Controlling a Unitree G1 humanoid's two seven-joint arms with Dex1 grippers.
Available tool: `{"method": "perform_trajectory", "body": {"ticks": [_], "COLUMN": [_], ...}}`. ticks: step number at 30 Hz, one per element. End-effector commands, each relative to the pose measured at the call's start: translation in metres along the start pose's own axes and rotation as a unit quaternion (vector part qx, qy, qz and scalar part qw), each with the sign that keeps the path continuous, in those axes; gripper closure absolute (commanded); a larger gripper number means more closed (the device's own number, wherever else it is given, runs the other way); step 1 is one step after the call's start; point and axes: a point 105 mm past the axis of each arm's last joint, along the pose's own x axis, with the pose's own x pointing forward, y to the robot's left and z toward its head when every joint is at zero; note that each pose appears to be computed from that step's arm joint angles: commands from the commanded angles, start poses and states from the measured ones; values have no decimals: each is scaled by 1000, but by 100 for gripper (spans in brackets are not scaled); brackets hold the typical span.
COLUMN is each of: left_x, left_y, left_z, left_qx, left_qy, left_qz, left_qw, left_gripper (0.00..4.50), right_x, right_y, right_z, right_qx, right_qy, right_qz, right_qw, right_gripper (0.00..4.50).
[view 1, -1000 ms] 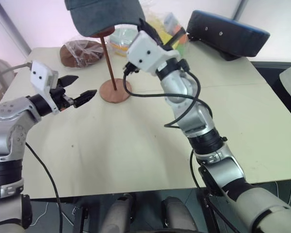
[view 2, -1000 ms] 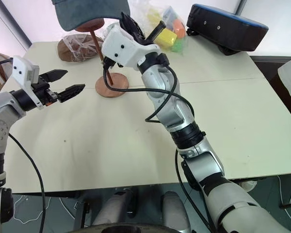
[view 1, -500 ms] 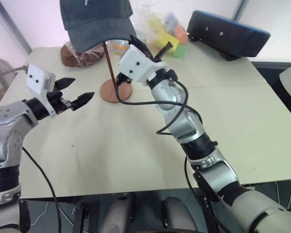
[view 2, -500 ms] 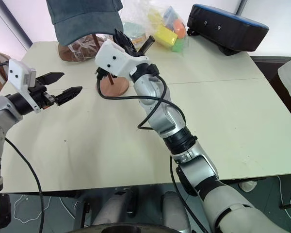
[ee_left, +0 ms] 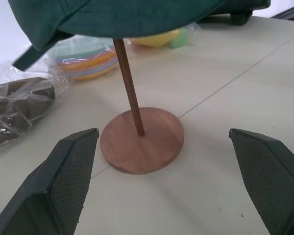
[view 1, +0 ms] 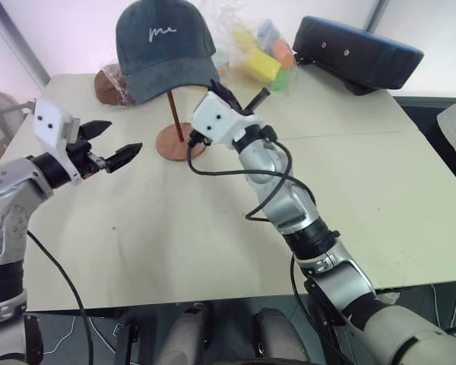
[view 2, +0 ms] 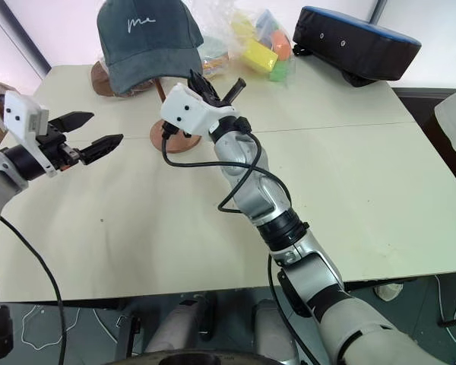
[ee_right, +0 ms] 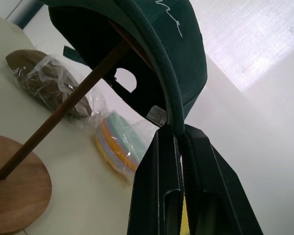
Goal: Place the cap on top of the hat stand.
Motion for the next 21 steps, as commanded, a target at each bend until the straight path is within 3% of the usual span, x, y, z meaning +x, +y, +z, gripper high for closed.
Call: {"method": "perform_trajectory", "body": {"ticks": [1, 6, 9, 15, 16, 19, 21], "left_x": [-7, -8, -9, -30, -36, -55, -60], "left_y": [3, 4, 6, 8, 9, 16, 20], "left_z": [16, 16, 15, 14, 14, 21, 25], "left_qx": [24, 26, 27, 30, 30, 26, 30], "left_qy": [-15, -15, -14, 19, 26, 39, 40], "left_qz": [5, 7, 8, -13, -14, -22, -19], "left_qw": [1000, 1000, 999, 999, 999, 999, 999], "left_gripper": [0, 0, 0, 0, 0, 0, 0], "right_x": [-3, -5, -7, -16, -19, -45, -59], "right_y": [-11, -7, -4, 13, 17, 37, 38], "right_z": [20, 19, 18, 7, 1, -28, -38], "right_qx": [-2, 1, 4, 13, 22, 37, 39], "right_qy": [-35, -35, -35, -13, 0, 52, 72], "right_qz": [-16, -2, 12, 88, 113, 251, 291], "right_qw": [999, 999, 999, 996, 993, 966, 953], "right_gripper": [447, 447, 347, 37, 4, 4, 4]}}
